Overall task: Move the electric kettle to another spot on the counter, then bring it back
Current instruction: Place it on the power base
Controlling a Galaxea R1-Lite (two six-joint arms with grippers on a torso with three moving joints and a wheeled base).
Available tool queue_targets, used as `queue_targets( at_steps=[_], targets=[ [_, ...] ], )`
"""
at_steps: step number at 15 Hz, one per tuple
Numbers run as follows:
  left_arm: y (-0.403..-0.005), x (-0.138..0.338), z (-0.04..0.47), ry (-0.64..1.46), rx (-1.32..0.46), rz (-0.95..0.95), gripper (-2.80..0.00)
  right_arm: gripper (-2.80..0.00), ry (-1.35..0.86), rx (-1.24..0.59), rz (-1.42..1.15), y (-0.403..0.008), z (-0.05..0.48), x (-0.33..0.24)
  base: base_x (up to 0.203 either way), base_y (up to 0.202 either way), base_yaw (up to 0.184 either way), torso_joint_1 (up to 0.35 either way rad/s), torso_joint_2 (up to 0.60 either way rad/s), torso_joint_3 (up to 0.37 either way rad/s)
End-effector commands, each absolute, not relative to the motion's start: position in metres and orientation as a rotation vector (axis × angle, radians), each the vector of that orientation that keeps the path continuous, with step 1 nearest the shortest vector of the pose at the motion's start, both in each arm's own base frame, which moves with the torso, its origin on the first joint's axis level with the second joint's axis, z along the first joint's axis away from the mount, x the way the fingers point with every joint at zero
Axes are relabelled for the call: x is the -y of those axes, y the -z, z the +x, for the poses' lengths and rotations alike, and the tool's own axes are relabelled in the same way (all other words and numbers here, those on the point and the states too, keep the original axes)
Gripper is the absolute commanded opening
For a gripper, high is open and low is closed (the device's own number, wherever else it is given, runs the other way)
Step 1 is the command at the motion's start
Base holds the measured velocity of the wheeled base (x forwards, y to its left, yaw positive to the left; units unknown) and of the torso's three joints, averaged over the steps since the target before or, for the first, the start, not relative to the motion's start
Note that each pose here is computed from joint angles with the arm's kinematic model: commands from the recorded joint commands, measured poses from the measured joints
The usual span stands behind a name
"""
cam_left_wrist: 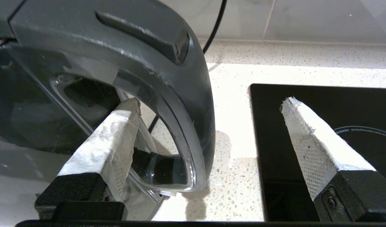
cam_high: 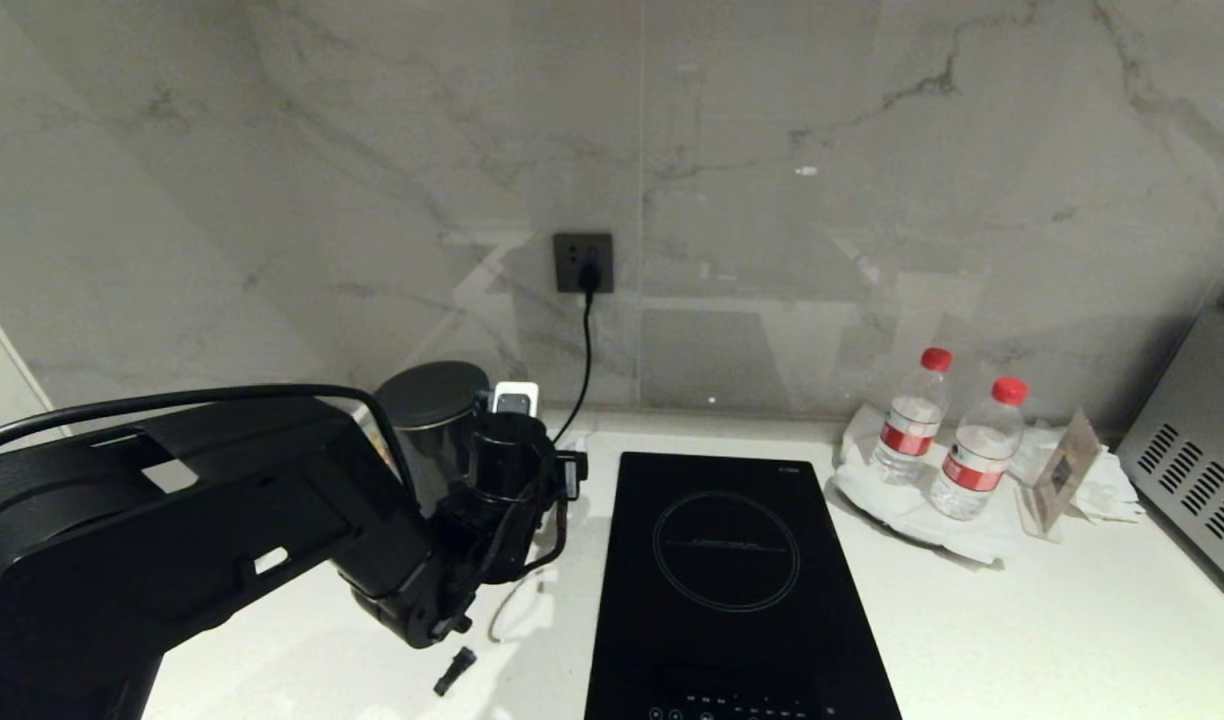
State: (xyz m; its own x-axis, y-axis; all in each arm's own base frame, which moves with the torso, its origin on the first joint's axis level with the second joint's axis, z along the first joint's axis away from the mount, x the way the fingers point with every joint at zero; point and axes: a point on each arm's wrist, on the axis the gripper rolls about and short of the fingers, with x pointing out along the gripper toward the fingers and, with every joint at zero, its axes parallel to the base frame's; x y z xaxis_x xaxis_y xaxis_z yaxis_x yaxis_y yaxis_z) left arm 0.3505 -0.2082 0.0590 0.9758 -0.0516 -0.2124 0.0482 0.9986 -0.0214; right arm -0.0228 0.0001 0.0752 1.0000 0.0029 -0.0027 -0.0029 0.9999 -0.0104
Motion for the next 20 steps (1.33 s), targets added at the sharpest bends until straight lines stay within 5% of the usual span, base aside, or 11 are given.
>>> queue_targets(
  at_steps=[1, 20],
  targets=[
    [-0.056, 0.213, 0.350, 0.058, -0.216, -0.015, 0.00, -2.80, -0.003, -0.002, -0.011, -0.075, -0.023, 0.000, 0.000, 0.000, 0.000, 0.000, 0.00, 0.000],
    [-0.043, 0.210, 0.319, 0.090, -0.230, -0.006, 0.00, -2.80, -0.003, -0.002, -0.011, -0.075, -0.023, 0.000, 0.000, 0.000, 0.000, 0.000, 0.00, 0.000]
  ],
)
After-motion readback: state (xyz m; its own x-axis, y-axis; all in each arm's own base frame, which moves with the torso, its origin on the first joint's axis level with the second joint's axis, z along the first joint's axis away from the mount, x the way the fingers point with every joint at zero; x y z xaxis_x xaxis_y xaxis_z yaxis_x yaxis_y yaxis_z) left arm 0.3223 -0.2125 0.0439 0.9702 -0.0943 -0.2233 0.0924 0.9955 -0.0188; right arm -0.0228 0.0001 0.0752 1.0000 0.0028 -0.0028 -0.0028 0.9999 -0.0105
